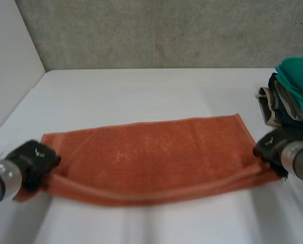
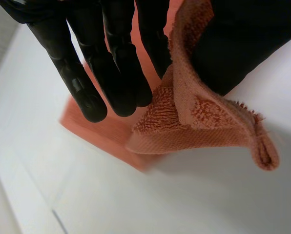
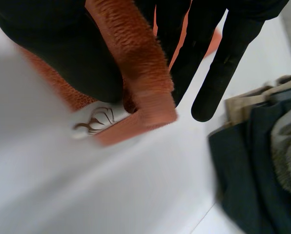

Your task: Fold the laundry.

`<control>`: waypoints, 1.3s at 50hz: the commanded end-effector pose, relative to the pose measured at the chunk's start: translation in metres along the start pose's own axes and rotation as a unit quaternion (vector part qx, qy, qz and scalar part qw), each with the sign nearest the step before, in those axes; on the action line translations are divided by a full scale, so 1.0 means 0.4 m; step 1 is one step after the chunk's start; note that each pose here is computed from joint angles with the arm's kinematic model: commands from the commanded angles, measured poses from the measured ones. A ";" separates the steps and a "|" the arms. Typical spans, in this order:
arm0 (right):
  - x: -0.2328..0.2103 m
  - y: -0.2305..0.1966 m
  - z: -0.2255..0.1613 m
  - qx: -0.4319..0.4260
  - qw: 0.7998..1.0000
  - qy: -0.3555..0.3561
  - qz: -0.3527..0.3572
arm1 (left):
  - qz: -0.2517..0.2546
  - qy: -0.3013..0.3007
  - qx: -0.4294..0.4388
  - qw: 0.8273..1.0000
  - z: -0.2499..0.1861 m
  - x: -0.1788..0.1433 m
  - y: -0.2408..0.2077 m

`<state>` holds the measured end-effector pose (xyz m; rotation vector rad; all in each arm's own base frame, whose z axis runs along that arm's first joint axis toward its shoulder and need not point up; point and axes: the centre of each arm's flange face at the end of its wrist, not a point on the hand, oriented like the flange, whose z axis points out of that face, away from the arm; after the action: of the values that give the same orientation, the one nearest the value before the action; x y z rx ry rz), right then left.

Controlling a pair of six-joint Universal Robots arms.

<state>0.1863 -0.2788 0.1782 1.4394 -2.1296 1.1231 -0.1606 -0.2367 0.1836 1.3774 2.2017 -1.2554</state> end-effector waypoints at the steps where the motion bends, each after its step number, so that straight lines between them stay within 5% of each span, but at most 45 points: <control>1: 0.023 -0.069 0.120 0.053 0.997 0.036 0.052 | -0.014 -0.049 0.069 0.996 0.125 -0.054 -0.069; 19: 0.079 -0.181 0.350 0.139 0.976 0.153 0.071 | -0.030 -0.156 0.057 0.986 0.328 -0.116 -0.130; 33: 0.132 -0.203 0.316 0.159 0.960 0.211 0.088 | -0.060 -0.228 0.133 0.963 0.293 -0.139 -0.209; 41: 0.138 -0.193 0.173 0.180 0.953 0.175 0.169 | -0.068 -0.212 0.122 0.967 0.212 -0.117 -0.185; 46: 0.081 -0.164 0.074 0.191 0.959 0.079 0.193 | -0.086 -0.202 0.134 0.966 0.144 -0.098 -0.170; 52: 0.039 -0.044 0.102 0.136 0.966 0.015 0.219 | -0.134 -0.158 0.169 0.964 0.092 -0.073 -0.158; 65: 0.019 0.031 0.188 0.144 0.967 0.035 0.206 | -0.176 -0.126 0.169 0.962 0.097 -0.052 -0.133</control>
<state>0.1873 -0.3288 0.1449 1.0515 -2.3924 1.6689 -0.2024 -0.2876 0.2050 0.8747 2.1732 -1.9026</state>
